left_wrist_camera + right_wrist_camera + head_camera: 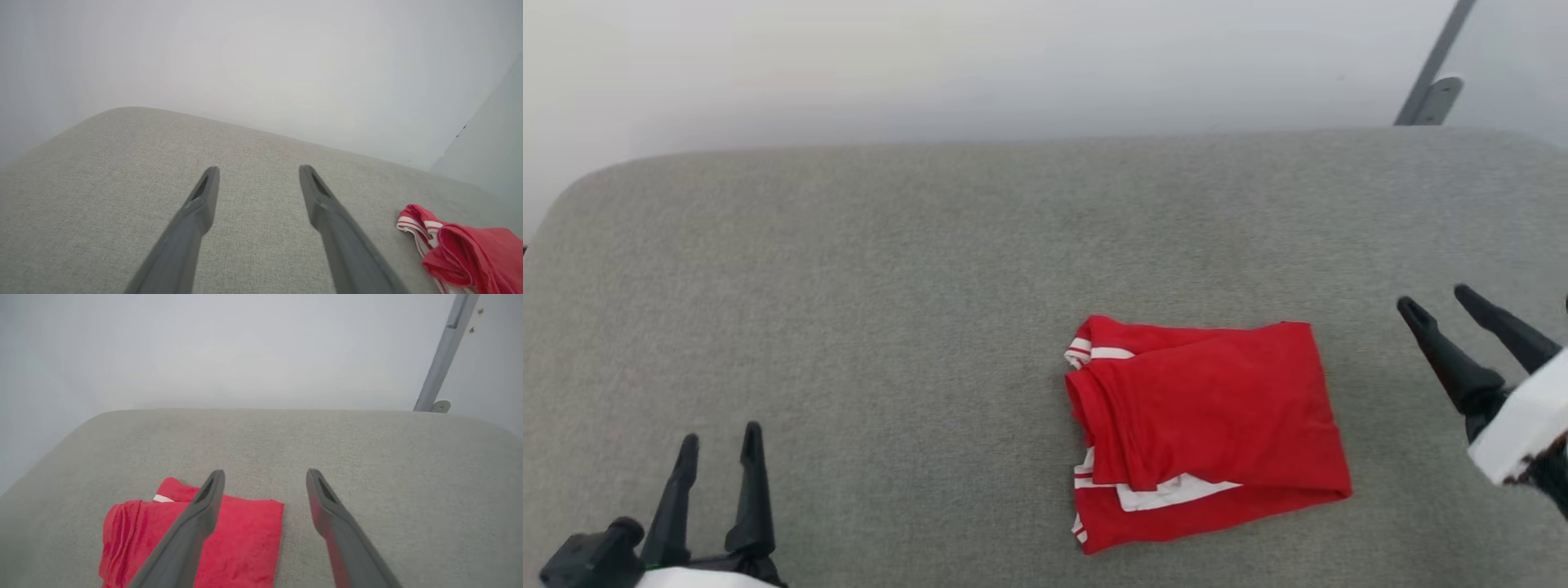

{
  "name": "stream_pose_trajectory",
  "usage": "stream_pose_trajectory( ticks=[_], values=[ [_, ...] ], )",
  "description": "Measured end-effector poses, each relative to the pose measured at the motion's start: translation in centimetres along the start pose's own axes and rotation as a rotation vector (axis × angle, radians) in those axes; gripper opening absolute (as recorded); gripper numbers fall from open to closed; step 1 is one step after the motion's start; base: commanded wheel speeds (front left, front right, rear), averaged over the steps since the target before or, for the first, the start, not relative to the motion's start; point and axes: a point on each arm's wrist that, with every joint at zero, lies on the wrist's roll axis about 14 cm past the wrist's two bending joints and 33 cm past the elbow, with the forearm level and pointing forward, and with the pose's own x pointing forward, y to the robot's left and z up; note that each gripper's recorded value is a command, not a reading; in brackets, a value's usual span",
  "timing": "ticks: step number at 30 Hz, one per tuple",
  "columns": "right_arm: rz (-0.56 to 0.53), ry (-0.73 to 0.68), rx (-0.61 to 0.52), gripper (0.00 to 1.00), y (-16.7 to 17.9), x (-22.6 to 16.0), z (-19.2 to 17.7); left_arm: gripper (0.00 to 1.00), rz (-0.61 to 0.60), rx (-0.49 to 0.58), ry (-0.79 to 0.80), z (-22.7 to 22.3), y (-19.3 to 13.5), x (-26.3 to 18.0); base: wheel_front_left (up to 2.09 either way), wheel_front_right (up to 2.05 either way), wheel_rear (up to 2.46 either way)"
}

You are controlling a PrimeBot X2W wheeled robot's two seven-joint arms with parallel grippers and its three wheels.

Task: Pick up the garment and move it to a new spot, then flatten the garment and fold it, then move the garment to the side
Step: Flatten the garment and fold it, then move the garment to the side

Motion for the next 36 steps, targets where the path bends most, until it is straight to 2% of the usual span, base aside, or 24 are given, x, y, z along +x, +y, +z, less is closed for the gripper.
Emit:
stream_pose_trajectory(
  ticks=[8, 14, 26, 36],
  values=[
    [-0.108, -0.181, -0.044, 1.00, -2.1, -3.8, -0.9, 1.00, -0.026, 0.029, 0.009, 0.0, -0.2, -0.9, 0.00, 0.00, 0.00],
    [-0.139, -0.278, -0.073, 1.00, -2.5, -5.7, -1.9, 1.00, -0.029, 0.051, 0.005, 0.3, 0.0, -1.6, 0.00, 0.00, 0.00],
    [-0.167, -0.265, -0.004, 1.00, -1.9, -6.0, -6.1, 1.00, 0.000, 0.097, 0.014, -0.1, 0.8, -3.1, 0.00, 0.00, 0.00],
    [-0.162, -0.287, 0.031, 1.00, -0.3, -6.0, -6.7, 1.00, 0.028, 0.098, 0.023, -0.7, 1.0, -3.9, 0.00, 0.00, 0.00]
  ],
)
